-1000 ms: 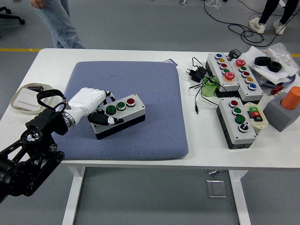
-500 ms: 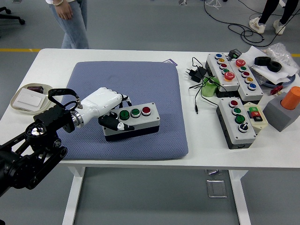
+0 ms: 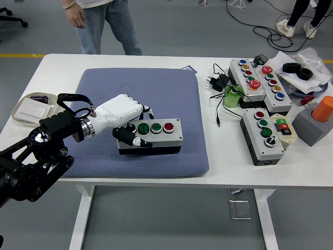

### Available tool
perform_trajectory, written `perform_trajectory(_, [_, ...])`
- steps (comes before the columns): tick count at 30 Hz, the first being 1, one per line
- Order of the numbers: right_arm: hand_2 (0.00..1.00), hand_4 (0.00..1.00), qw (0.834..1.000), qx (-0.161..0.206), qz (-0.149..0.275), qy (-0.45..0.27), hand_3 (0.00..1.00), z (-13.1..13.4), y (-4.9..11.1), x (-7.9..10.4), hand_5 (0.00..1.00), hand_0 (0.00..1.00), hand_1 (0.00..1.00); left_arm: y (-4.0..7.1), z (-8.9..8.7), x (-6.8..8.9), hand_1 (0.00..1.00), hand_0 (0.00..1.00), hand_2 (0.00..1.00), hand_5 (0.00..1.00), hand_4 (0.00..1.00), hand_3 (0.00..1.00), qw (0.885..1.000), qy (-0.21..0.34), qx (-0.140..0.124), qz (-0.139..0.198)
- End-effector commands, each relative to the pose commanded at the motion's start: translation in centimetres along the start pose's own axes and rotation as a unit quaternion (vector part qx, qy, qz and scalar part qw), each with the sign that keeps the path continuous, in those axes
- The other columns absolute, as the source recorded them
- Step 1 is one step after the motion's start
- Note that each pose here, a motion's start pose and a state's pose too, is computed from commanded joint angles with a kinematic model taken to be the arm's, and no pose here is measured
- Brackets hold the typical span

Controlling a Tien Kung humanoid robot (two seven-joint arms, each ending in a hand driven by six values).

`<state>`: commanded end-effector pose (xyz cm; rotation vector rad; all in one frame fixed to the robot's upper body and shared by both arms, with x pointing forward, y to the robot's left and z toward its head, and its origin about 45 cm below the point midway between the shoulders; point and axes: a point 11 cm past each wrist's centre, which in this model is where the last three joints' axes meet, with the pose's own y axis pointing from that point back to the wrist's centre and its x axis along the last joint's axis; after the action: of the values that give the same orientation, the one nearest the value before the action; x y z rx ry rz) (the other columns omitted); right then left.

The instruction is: Pick up the button,place it on the desk,press the button,press the button

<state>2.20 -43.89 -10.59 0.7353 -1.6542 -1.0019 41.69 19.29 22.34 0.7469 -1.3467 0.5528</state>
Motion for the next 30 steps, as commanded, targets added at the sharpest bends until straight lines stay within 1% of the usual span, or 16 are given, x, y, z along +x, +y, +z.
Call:
perform_trajectory(4, [0.617, 0.284, 1.000, 0.000, 0.000, 0.000, 0.591, 0.0, 0.0, 0.0, 0.067, 0.665, 0.587, 0.0, -0.4, -0.4, 0.346, 0.417, 0.280, 0.002, 0.399, 0.359, 1.000, 0.002, 0.003, -0.010])
perform_trajectory(5, [0.617, 0.285, 1.000, 0.000, 0.000, 0.000, 0.590, 0.0, 0.0, 0.0, 0.066, 0.665, 0.587, 0.0, -0.5, -0.5, 0.516, 0.480, 0.399, 0.002, 0.354, 0.458, 1.000, 0.003, 0.005, -0.012])
perform_trajectory(10, [0.617, 0.285, 1.000, 0.000, 0.001, 0.001, 0.590, 0.0, 0.0, 0.0, 0.066, 0.665, 0.587, 0.1, -0.9, -0.6, 0.516, 0.480, 0.399, 0.002, 0.354, 0.458, 1.000, 0.005, 0.010, -0.017])
perform_trajectory(11, [0.616, 0.285, 1.000, 0.000, 0.001, 0.002, 0.590, 0.0, 0.0, 0.0, 0.065, 0.664, 0.587, 0.1, -1.0, -0.6, 0.656, 0.508, 0.565, 0.002, 0.307, 0.588, 1.000, 0.005, 0.011, -0.018])
perform_trajectory(16, [0.616, 0.285, 1.000, -0.001, 0.001, 0.003, 0.590, 0.1, 0.0, 0.1, 0.065, 0.664, 0.587, 0.2, -1.3, -0.8, 0.656, 0.508, 0.565, 0.002, 0.307, 0.588, 1.000, 0.001, 0.008, -0.024])
perform_trajectory(17, [0.616, 0.286, 1.000, -0.001, 0.001, 0.003, 0.590, 0.1, 0.0, 0.1, 0.064, 0.664, 0.586, 0.2, -1.3, -0.8, 0.734, 0.573, 0.689, 0.002, 0.497, 0.699, 1.000, 0.001, 0.008, -0.024])
perform_trajectory(22, [0.616, 0.286, 1.000, -0.002, 0.002, 0.003, 0.590, 0.2, 0.0, 0.1, 0.064, 0.664, 0.586, 0.2, -1.0, -0.7, 0.734, 0.573, 0.689, 0.002, 0.497, 0.699, 1.000, -0.009, -0.004, -0.019])
perform_trajectory(23, [0.616, 0.286, 1.000, -0.002, 0.002, 0.003, 0.590, 0.2, 0.0, 0.1, 0.064, 0.664, 0.586, 0.2, -1.0, -0.7, 0.767, 0.603, 0.750, 0.002, 0.494, 0.720, 1.000, -0.009, -0.005, -0.019])
perform_trajectory(25, [0.616, 0.286, 1.000, -0.003, 0.002, 0.004, 0.590, 0.3, 0.0, 0.1, 0.064, 0.664, 0.586, 0.2, -0.8, -0.6, 0.767, 0.603, 0.750, 0.002, 0.494, 0.720, 1.000, -0.015, -0.010, -0.014])
perform_trajectory(28, [0.616, 0.286, 1.000, -0.004, 0.002, 0.003, 0.590, 0.4, 0.0, 0.1, 0.064, 0.664, 0.586, 0.2, -0.8, -0.5, 0.767, 0.603, 0.750, 0.002, 0.494, 0.720, 1.000, -0.019, -0.011, -0.006])
perform_trajectory(29, [0.616, 0.287, 1.000, -0.004, 0.002, 0.004, 0.590, 0.4, 0.0, 0.1, 0.062, 0.663, 0.586, 0.2, -0.9, -0.5, 0.804, 0.632, 0.793, 0.002, 0.469, 0.724, 1.000, -0.020, -0.010, -0.006])
perform_trajectory(30, [0.616, 0.287, 1.000, -0.004, 0.002, 0.003, 0.590, 0.5, 0.0, 0.2, 0.062, 0.663, 0.586, 0.2, -0.9, -0.5, 0.804, 0.632, 0.793, 0.002, 0.469, 0.724, 1.000, -0.019, -0.010, -0.006])
